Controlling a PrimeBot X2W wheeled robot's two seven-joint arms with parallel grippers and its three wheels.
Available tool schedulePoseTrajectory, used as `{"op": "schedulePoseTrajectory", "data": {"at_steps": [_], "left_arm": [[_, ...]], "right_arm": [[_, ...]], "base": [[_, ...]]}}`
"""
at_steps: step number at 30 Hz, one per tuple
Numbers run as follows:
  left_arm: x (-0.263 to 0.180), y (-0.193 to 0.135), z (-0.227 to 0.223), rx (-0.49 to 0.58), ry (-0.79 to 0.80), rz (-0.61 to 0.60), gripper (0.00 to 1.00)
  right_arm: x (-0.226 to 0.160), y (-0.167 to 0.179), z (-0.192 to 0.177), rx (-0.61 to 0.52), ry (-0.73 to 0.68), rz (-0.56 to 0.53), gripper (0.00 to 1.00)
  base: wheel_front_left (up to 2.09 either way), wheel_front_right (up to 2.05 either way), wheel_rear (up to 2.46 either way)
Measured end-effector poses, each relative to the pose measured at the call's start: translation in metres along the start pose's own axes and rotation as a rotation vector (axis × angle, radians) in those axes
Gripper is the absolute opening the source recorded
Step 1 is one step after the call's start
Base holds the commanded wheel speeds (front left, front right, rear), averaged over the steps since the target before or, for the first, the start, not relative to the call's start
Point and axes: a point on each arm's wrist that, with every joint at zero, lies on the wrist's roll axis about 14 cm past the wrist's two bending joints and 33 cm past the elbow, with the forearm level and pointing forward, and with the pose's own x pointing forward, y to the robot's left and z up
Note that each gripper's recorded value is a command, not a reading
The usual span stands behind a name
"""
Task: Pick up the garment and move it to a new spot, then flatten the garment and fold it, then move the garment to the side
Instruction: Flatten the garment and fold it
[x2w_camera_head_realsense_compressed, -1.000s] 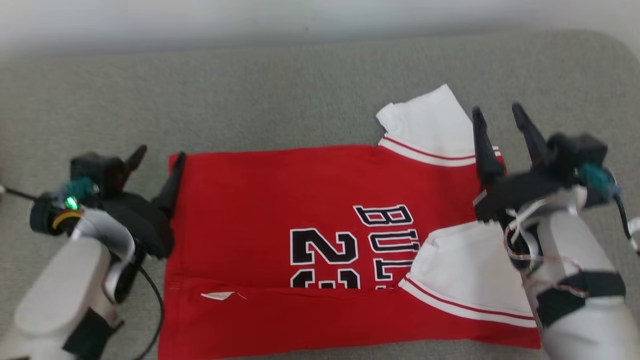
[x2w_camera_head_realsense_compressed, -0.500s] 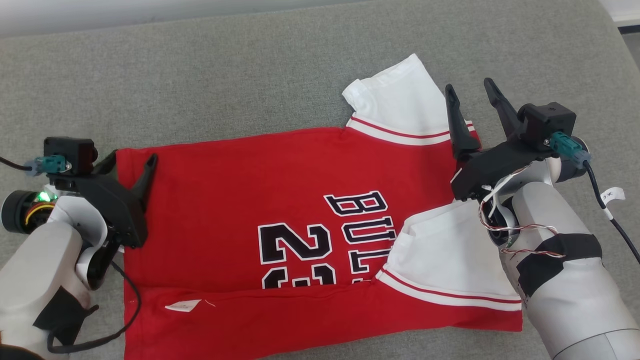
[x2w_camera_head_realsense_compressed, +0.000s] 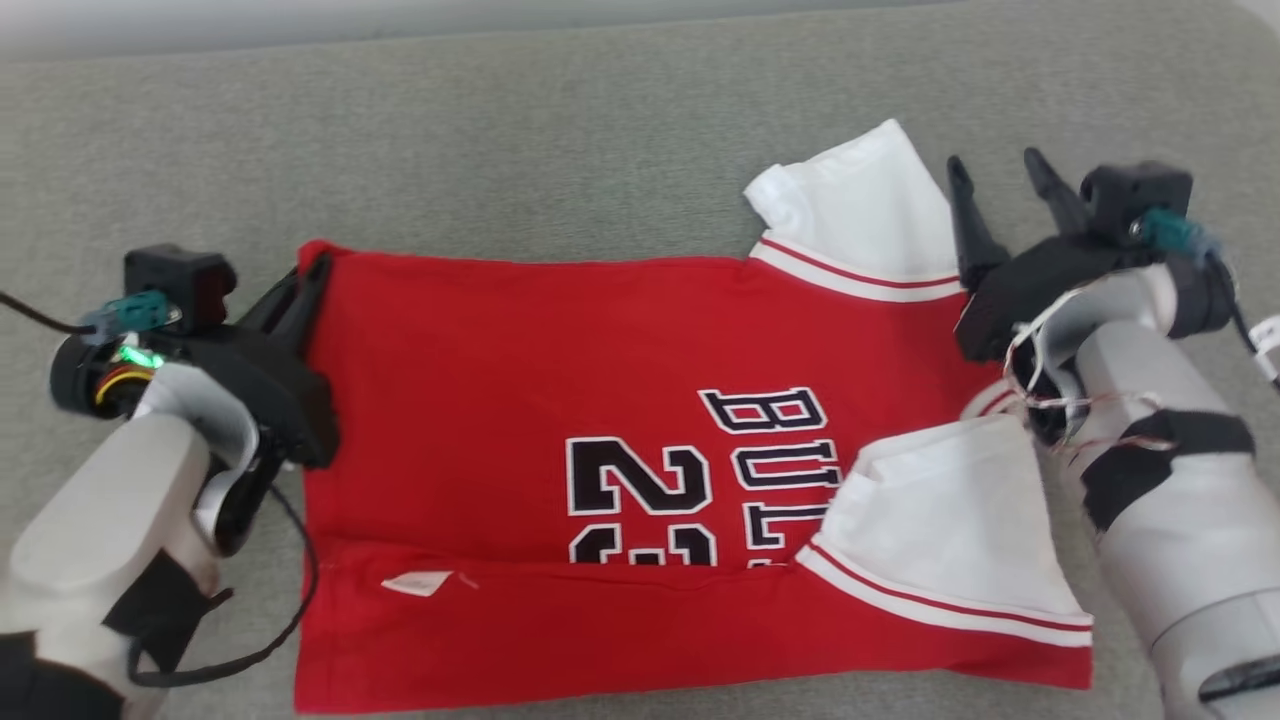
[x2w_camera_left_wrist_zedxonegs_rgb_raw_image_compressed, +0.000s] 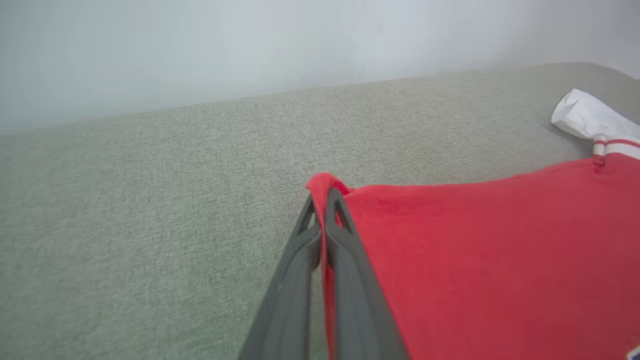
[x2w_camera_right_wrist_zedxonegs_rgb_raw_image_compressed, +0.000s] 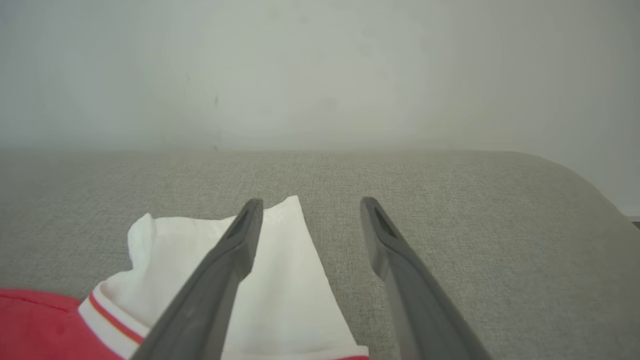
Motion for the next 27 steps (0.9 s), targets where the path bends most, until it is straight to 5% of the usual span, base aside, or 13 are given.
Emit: {"op": "schedulePoseTrajectory", "data": {"at_steps": [9, 21, 22, 24, 25, 27], "left_arm": [[0.002, -0.018, 0.018, 0.011, -0.094, -0.061, 0.0], [0.0, 0.001, -0.013, 0.016, -0.055, -0.033, 0.0], [0.0, 0.003, -0.015, 0.016, -0.052, -0.028, 0.0], [-0.002, 0.006, -0.018, 0.015, -0.048, -0.02, 0.0], [-0.002, 0.006, -0.018, 0.015, -0.048, -0.02, 0.0], [-0.003, 0.008, -0.019, 0.01, -0.047, -0.016, 0.0]], "right_arm": [[0.048, -0.01, 0.005, -0.042, 0.087, -0.021, 1.0], [0.09, 0.02, -0.052, -0.054, 0.274, 0.03, 1.0], [0.091, 0.02, -0.055, -0.072, 0.287, 0.033, 0.86], [0.094, 0.02, -0.057, -0.074, 0.306, 0.03, 0.18], [0.094, 0.02, -0.057, -0.074, 0.306, 0.03, 0.0], [0.095, 0.017, -0.055, -0.08, 0.3, 0.023, 0.0]], "base": [[0.0, 0.0, 0.0], [0.0, 0.0, 0.0], [0.0, 0.0, 0.0], [0.0, 0.0, 0.0], [0.0, 0.0, 0.0], [0.0, 0.0, 0.0]]}}
